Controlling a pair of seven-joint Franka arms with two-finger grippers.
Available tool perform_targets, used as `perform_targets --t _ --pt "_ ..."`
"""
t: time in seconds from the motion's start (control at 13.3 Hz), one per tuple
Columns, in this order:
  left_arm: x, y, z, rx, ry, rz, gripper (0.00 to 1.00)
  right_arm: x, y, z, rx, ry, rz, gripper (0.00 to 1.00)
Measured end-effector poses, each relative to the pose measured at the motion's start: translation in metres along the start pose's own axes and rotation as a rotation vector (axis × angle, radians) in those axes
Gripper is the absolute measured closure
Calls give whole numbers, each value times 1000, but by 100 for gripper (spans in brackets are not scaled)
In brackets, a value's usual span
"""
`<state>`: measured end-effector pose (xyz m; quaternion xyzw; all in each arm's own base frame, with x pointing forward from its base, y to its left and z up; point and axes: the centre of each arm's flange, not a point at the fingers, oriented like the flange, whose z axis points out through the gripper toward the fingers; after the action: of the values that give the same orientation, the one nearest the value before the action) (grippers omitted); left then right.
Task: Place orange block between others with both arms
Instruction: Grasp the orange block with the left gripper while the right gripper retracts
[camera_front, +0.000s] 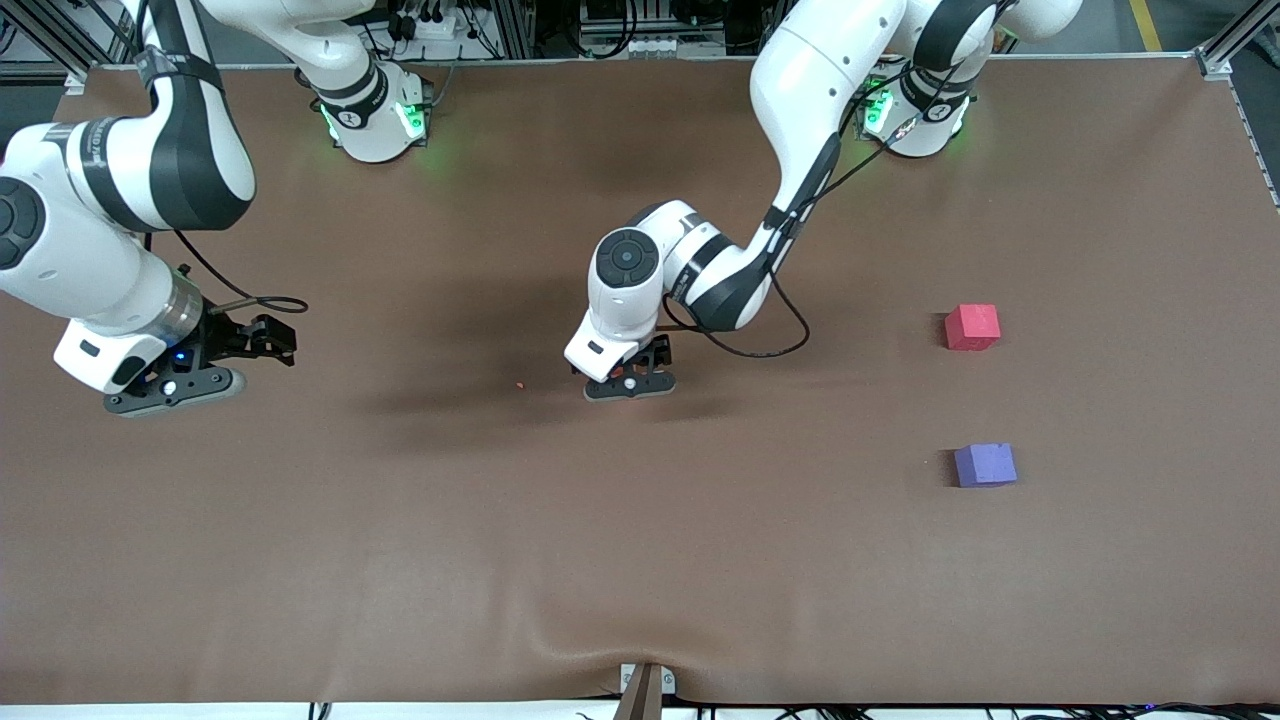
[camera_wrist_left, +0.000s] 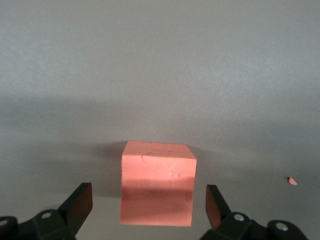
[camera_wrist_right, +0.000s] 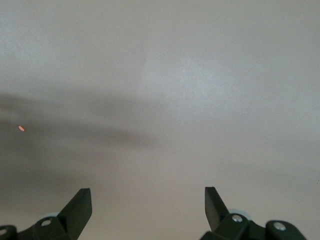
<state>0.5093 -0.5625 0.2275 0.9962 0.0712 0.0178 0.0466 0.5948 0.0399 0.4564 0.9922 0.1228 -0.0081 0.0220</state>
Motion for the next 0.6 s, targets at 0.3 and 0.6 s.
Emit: perform_targets --t 0.3,0.6 --pt "-5 0 18 5 -4 -19 0 -3 5 -4 0 2 7 0" --pt "-8 0 25 10 -10 -19 26 -15 22 -21 5 -14 37 0"
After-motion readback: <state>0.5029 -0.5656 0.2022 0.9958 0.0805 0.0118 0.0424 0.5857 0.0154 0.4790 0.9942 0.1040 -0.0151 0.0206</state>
